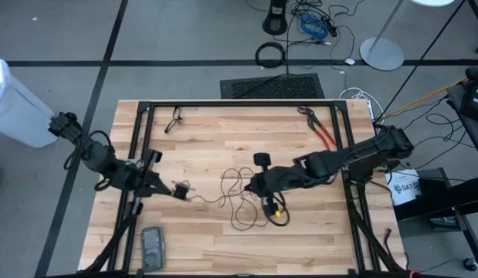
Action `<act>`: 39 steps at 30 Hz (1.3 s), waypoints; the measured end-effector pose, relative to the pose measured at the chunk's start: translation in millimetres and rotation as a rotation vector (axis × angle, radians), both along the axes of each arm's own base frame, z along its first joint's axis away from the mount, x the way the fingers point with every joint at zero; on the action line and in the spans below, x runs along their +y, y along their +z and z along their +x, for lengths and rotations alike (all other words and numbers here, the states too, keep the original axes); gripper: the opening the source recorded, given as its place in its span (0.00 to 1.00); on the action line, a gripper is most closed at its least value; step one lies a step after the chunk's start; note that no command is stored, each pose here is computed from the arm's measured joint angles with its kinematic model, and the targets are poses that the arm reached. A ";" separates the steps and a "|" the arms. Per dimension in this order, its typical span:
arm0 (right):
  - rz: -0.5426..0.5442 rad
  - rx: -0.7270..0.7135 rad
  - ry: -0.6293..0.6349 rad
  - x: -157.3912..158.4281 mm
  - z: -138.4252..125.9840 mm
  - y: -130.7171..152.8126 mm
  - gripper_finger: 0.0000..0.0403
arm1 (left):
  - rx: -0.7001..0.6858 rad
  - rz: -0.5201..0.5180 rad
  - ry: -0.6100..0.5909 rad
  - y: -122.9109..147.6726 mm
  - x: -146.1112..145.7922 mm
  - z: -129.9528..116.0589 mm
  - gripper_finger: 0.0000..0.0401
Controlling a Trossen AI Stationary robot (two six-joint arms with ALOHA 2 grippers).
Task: Coil cords
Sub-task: Uncoil the black cable wire from the spool
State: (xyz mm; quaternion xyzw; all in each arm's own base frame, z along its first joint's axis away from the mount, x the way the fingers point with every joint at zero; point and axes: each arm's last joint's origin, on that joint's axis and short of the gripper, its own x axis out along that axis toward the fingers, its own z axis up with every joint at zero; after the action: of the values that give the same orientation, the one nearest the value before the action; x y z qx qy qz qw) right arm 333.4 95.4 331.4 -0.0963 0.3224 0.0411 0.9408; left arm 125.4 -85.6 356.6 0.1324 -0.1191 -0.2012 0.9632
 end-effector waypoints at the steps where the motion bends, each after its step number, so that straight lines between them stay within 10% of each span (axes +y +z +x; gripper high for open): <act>1: -0.002 0.014 0.000 -2.4 3.2 -3.8 0.00 | -0.005 0.001 -0.019 0.3 -0.5 -0.3 0.00; 10: -0.001 -0.021 -0.062 -23.3 24.7 -14.3 0.03 | 0.027 0.028 -0.045 -5.4 -7.4 7.9 0.00; 18: 0.037 -0.280 0.127 -14.6 48.7 -3.2 0.12 | 0.010 0.057 -0.041 -8.6 -16.0 19.5 0.00; 30: 0.113 0.232 -0.023 -47.9 44.2 -64.2 0.27 | 0.010 0.018 -0.047 -6.8 -16.0 19.5 0.00; 39: 0.068 0.045 -0.059 -62.9 48.6 -40.4 0.28 | 0.015 0.021 -0.047 -7.4 -16.1 19.6 0.00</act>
State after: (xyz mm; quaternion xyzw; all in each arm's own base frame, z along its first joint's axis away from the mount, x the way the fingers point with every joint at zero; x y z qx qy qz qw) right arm 381.9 32.5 291.0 -0.0539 0.3446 0.0263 0.9368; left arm 144.9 -101.7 349.2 0.1385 -0.1129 -0.2258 0.9576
